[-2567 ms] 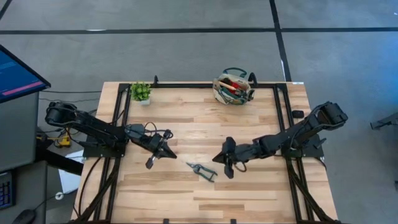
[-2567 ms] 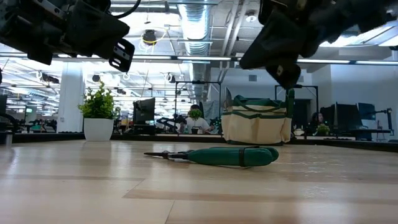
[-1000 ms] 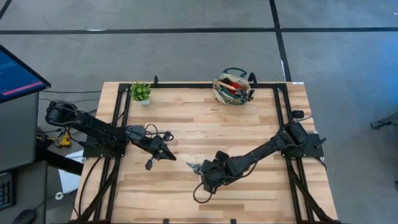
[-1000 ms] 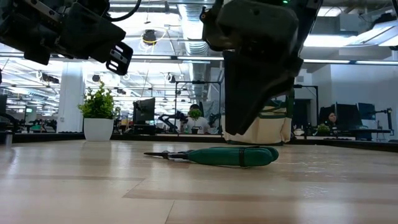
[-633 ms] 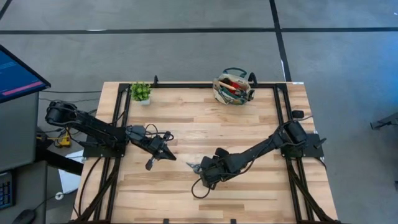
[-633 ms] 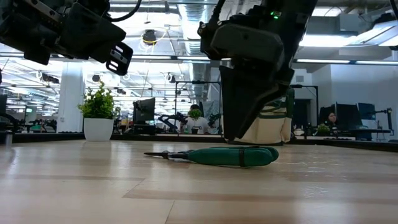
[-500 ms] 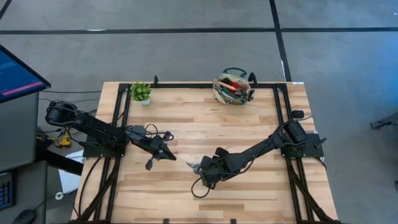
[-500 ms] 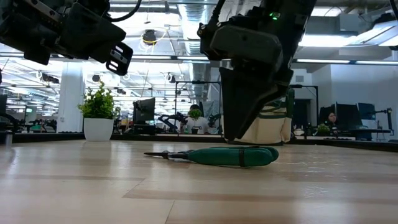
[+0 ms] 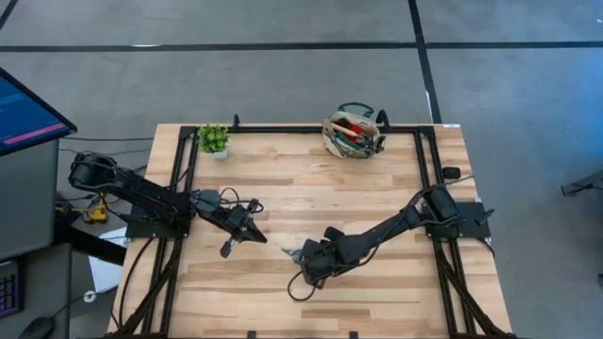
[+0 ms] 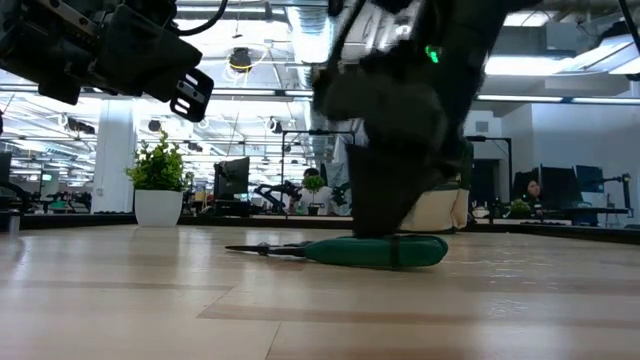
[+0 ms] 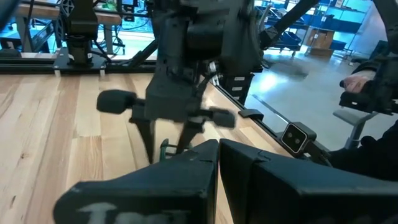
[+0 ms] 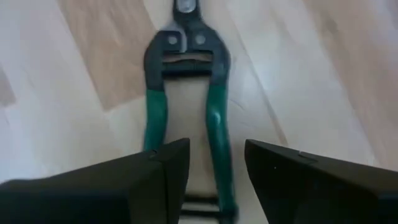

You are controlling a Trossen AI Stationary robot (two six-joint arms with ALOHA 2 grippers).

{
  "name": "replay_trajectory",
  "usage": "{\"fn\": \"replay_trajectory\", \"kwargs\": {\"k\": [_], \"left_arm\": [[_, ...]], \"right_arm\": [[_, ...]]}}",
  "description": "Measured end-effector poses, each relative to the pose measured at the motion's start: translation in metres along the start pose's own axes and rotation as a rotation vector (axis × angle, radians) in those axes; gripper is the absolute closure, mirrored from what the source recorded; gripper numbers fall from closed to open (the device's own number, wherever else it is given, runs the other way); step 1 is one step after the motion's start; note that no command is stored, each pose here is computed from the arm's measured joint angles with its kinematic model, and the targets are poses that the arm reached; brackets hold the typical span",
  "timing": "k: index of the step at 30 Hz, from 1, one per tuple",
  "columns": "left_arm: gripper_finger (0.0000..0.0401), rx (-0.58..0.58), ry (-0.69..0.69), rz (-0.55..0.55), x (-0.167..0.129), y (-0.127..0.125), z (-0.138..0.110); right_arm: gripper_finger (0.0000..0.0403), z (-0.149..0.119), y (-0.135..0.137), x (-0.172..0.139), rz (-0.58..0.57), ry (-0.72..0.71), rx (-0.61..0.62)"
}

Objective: Pick & Place Garden tools in Gardening bag
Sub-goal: Put the green shears into the gardening bag

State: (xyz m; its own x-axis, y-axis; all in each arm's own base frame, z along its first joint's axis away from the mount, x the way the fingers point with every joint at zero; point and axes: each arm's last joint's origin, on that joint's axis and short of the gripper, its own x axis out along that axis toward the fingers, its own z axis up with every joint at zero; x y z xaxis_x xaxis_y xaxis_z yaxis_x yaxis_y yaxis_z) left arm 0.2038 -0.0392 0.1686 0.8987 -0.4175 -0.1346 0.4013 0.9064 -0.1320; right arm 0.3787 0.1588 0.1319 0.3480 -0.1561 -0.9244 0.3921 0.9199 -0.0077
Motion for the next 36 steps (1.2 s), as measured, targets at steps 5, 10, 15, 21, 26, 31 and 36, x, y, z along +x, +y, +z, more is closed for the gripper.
{"fn": "replay_trajectory", "kwargs": {"k": [5,10,15,21,26,31,36], "left_arm": [[0.0398,0.000,0.001,-0.003,0.000,0.000,0.000],[0.0398,0.000,0.001,-0.003,0.000,0.000,0.000],[0.0398,0.000,0.001,-0.002,0.000,0.000,0.000],[0.0398,0.000,0.001,-0.002,0.000,0.000,0.000],[0.0398,0.000,0.001,0.002,0.000,0.000,0.000],[0.0398,0.000,0.000,0.002,0.000,0.000,0.000],[0.0398,0.000,0.000,0.001,0.000,0.000,0.000]], "right_arm": [[0.0262,-0.003,-0.001,0.001,-0.011,0.015,-0.008],[0.0315,-0.002,0.000,0.001,0.009,0.029,-0.011],[0.0385,-0.003,-0.001,0.001,0.007,0.032,-0.029],[0.0383,-0.003,-0.001,-0.001,0.006,0.031,-0.028],[0.0388,-0.004,-0.002,-0.008,-0.008,0.042,-0.035],[0.0388,-0.003,-0.010,-0.027,-0.052,0.029,-0.021],[0.0388,0.002,-0.025,-0.065,-0.108,-0.024,-0.011]]}}
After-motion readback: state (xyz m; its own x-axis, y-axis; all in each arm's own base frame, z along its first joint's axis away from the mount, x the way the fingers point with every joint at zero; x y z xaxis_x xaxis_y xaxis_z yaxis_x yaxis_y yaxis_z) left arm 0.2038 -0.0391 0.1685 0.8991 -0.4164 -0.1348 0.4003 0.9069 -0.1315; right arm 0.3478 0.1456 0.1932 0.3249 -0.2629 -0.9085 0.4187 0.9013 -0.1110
